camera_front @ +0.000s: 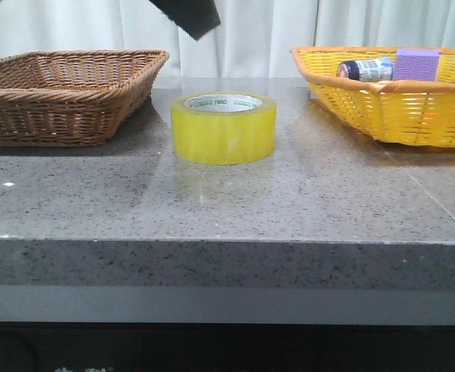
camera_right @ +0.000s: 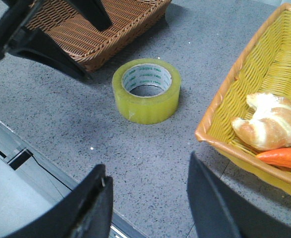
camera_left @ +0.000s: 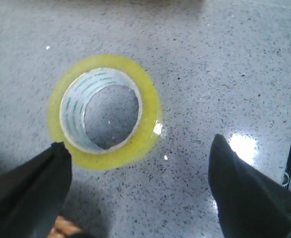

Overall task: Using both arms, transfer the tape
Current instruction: 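Move the left gripper over the tape roll and lower onto its rim, then close the left gripper on the tape rim and lift it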

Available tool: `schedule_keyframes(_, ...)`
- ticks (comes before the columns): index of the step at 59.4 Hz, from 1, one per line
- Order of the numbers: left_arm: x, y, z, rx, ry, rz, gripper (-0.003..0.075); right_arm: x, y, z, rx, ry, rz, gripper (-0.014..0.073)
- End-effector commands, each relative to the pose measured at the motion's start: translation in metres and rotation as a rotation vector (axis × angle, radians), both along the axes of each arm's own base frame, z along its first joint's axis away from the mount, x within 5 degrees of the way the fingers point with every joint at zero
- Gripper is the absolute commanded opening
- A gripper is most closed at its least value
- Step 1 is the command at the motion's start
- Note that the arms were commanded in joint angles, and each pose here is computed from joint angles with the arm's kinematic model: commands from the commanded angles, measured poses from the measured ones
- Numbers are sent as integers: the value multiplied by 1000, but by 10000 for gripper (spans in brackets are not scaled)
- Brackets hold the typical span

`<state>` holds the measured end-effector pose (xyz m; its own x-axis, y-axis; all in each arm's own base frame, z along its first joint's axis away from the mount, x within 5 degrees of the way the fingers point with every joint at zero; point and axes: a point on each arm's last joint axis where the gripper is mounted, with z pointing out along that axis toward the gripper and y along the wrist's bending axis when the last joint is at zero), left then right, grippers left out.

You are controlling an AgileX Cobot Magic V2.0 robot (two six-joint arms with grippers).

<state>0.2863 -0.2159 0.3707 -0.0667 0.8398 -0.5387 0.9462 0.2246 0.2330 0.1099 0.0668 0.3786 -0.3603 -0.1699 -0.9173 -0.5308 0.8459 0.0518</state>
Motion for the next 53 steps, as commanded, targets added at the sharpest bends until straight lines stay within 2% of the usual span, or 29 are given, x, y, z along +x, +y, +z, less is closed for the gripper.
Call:
schedule_keyframes(1, -3, -6, 20, -64, -69, -55, 554, 0, -1, 15, 59, -87, -13, 382)
schedule_keyframes(26, 24, -43, -21, 21, 0, -142, 554, 0, -1, 15, 59, -87, -13, 382)
schedule_keyframes(53, 53, -60, -70, 136, 75, -153, 537, 0, -1, 15, 59, -87, -13, 382)
